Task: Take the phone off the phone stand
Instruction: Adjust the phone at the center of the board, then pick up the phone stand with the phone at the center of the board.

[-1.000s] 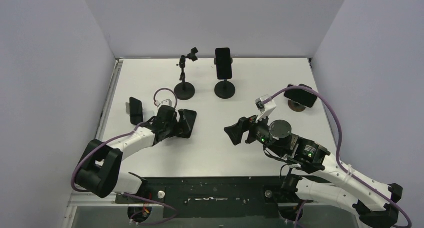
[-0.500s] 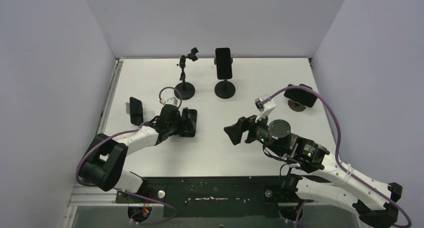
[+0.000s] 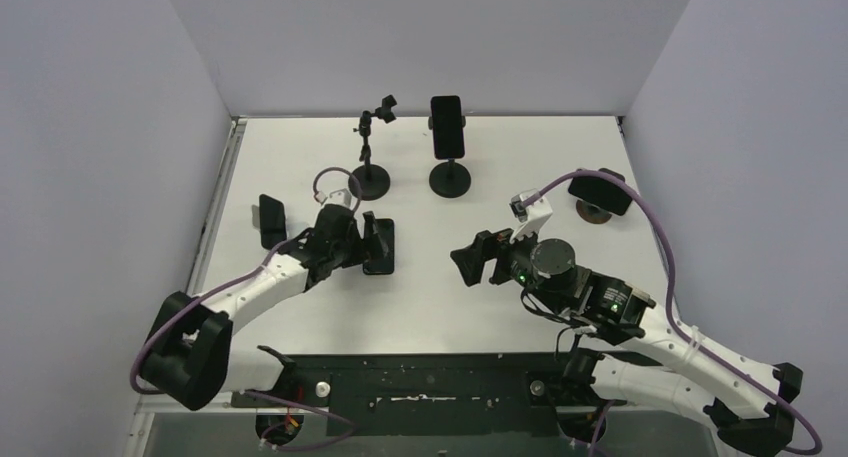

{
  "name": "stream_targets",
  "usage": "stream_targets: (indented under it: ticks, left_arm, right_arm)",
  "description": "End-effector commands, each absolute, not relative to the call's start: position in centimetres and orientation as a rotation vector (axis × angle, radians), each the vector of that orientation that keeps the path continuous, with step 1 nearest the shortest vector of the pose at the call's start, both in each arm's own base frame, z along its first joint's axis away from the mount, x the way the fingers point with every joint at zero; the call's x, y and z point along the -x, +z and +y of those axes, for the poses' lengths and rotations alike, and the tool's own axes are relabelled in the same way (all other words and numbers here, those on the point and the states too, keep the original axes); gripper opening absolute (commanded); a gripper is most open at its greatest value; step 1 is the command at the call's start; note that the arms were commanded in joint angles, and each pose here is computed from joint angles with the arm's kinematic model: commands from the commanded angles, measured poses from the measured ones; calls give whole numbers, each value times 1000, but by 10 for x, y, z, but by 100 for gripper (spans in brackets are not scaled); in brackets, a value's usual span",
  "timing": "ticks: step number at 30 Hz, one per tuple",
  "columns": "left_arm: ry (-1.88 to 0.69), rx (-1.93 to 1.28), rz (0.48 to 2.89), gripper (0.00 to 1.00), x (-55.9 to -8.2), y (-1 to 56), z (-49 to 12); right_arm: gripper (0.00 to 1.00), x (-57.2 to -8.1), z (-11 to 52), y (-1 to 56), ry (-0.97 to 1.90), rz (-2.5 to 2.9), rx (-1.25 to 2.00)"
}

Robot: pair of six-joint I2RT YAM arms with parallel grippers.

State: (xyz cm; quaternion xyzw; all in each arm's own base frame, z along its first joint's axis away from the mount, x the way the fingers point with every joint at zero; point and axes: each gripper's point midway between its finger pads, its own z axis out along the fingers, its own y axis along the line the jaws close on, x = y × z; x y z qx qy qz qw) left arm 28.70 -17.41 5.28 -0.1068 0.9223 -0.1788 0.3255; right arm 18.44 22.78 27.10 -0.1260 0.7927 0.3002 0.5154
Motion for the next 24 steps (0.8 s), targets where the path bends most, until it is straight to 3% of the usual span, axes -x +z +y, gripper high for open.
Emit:
stream_targets:
  ticks: [1,8,14,18,24]
  left_arm:
    - [-414,193,2187,97,-316,150,-163]
    - [-416,220,1848,97,-325,255,-140]
    - [-566,157,1729,97,-309,268,-154]
    - [-649,65,1667,97,-295,274,-163]
    - [-682,21,1648,97,-286,281,-165]
  right_arm:
    - [91,-210,208,278,558,1903,109]
    - [100,-255,195,284,239,1891,-83]
    - [100,-321,180,279,190,2014,-87]
    - [100,-345,123,268,120,2018,-257]
    - [99,-355,-11,228,92,1971,-749]
